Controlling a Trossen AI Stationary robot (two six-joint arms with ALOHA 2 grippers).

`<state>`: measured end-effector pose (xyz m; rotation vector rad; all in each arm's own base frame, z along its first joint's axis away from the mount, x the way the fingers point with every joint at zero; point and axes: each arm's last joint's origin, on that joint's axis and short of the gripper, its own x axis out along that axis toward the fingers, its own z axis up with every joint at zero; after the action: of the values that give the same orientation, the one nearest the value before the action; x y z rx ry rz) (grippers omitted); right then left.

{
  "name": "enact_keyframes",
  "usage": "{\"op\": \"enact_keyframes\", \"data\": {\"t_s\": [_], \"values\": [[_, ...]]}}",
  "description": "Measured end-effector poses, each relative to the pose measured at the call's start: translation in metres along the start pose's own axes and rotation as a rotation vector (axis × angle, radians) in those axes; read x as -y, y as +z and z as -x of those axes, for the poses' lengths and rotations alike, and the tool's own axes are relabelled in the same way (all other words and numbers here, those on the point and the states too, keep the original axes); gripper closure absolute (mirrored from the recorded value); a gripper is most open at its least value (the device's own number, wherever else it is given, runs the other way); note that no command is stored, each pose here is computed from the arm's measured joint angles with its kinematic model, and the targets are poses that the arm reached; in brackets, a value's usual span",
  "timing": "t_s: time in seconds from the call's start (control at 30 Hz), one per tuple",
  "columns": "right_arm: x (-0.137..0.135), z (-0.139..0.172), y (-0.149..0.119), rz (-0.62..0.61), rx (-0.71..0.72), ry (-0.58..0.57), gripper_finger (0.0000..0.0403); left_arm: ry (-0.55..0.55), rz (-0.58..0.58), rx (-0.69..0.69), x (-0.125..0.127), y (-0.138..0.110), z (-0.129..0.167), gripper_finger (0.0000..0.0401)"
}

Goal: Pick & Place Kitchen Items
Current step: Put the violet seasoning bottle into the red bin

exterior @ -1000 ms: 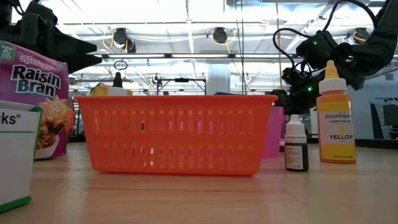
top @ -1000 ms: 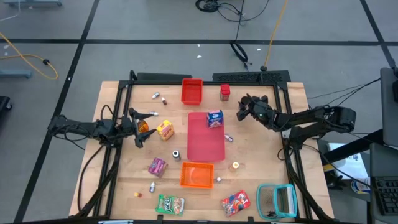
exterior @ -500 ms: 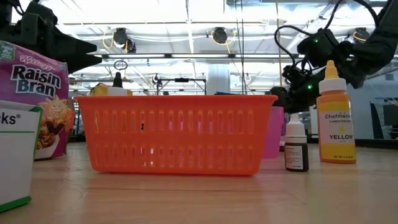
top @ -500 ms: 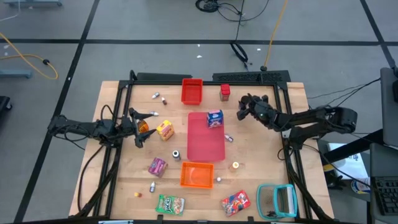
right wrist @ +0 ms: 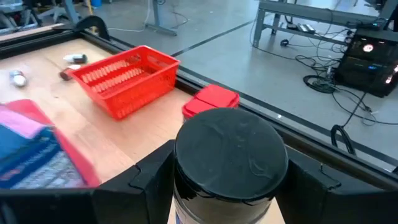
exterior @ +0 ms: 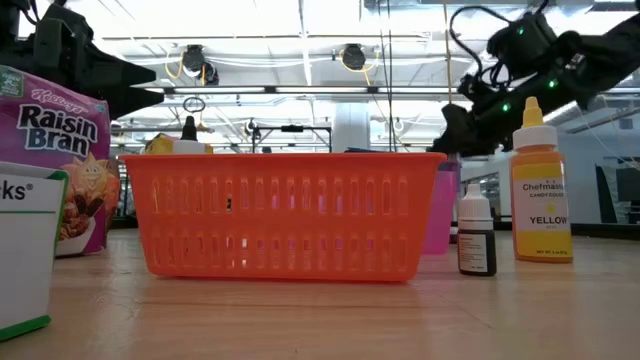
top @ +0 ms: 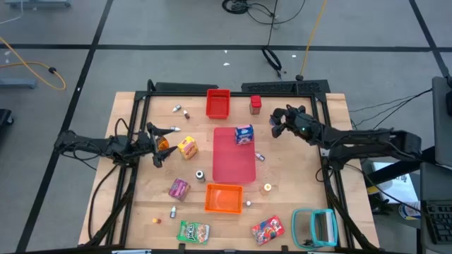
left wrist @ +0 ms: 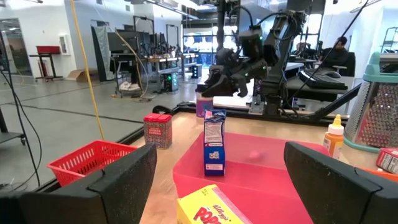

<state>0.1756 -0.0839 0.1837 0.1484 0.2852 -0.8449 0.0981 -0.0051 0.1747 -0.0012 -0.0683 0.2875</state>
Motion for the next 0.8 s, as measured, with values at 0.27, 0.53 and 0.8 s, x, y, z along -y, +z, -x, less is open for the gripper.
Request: {"op": "enact_keyframes", "data": {"t_s": [0.27,0.53,0.8], "values": [[-0.009,0.005,0.029,0.020,0.060,0.039,0.0194,0.031,0.002,0.000,-0.001,0.000,0.000,0.0050],[-0.024,-0.008,0.063,0.057,0.070,0.096,0.0194,0.032,0.004,0.000,-0.001,0.000,0.000,0.0050],[-0.041,-0.044,0.083,0.098,0.033,0.139,0.0194,0.032,0.004,0.002,-0.001,0.000,0.000,0.0050]]}}
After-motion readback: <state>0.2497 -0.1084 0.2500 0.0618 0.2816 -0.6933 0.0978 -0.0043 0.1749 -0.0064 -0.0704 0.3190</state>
